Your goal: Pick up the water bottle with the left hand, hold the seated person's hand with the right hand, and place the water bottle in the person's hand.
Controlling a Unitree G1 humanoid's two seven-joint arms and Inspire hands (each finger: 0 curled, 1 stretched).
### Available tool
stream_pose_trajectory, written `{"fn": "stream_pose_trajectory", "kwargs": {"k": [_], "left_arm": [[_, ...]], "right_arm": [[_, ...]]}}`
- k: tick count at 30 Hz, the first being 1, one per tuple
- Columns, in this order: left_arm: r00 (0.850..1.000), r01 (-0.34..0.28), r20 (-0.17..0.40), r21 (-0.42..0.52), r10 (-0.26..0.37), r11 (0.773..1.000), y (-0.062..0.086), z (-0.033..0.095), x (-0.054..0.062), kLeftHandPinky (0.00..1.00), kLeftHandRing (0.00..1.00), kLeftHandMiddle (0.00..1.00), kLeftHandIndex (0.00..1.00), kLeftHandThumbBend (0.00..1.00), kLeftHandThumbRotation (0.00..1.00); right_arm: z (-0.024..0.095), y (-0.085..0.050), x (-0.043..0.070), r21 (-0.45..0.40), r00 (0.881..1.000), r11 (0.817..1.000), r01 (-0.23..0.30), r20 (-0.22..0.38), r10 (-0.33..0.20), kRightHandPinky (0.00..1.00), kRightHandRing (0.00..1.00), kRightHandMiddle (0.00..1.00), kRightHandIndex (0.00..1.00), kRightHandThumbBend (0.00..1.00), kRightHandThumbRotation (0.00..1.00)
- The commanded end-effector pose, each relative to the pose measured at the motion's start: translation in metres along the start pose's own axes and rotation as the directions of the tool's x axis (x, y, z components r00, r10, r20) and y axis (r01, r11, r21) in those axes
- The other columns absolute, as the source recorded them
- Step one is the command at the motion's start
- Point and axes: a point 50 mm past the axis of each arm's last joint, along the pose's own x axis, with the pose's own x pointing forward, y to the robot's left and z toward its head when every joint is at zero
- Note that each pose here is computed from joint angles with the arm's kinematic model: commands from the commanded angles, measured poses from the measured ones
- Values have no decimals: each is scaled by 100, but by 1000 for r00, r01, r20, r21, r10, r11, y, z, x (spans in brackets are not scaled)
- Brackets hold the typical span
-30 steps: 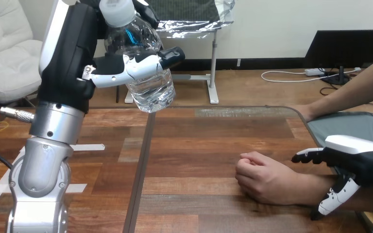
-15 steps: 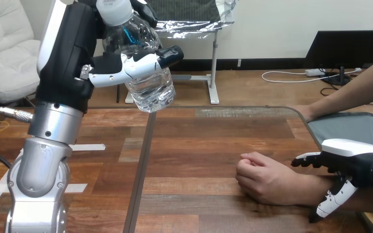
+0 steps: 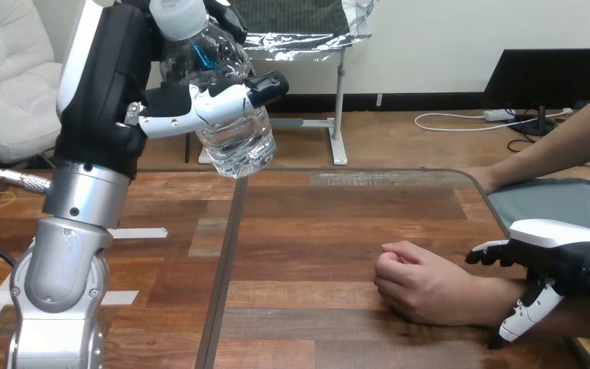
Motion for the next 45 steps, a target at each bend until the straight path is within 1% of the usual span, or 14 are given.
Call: {"fn": "stream_pose_trajectory", "kwargs": {"k": [1, 9, 14, 17, 24, 30, 35, 38, 45], "left_arm": [[997, -20, 72, 19, 18, 1000, 7, 11, 7, 22, 27, 33, 36, 60, 0], [997, -16, 69, -7, 17, 1000, 7, 11, 7, 22, 27, 32, 36, 59, 0], [998, -17, 67, -18, 18, 1000, 7, 11, 7, 22, 27, 32, 36, 59, 0], [998, -18, 64, -20, 19, 1000, 7, 11, 7, 22, 27, 32, 36, 59, 0], [998, -20, 66, -24, 22, 1000, 8, 11, 6, 21, 27, 32, 36, 59, 0], [997, -26, 68, -24, 28, 999, 8, 10, 6, 21, 26, 32, 36, 60, 0], [997, -30, 67, -26, 32, 999, 9, 10, 5, 21, 27, 32, 36, 60, 0], [997, -38, 63, -26, 39, 999, 9, 9, 5, 21, 27, 32, 36, 60, 0], [996, -45, 69, -32, 47, 998, 10, 9, 5, 21, 27, 33, 36, 61, 0]], "right_arm": [[-2, 29, 12, 45, 996, 995, -88, -27, 90, 69, 87, 89, 89, 100, 34], [-5, 37, 15, 55, 994, 994, -96, -49, 99, 69, 87, 88, 88, 100, 33], [-5, 40, 16, 60, 993, 994, -95, -58, 98, 68, 86, 87, 87, 100, 30], [-6, 42, 17, 62, 992, 993, -104, -68, 109, 68, 86, 87, 87, 100, 29], [-7, 46, 18, 34, 990, 993, -112, -81, 115, 68, 85, 85, 85, 100, 31], [-7, 49, 19, 6, 991, 995, -104, -86, 104, 67, 84, 84, 83, 100, 31], [-8, 51, 21, -3, 988, 993, -115, -105, 114, 65, 82, 83, 82, 100, 30], [-8, 53, 21, -29, 987, 992, -122, -105, 119, 64, 81, 82, 81, 100, 30], [-8, 57, 24, -33, 986, 990, -135, -105, 131, 59, 76, 79, 78, 100, 25]]}}
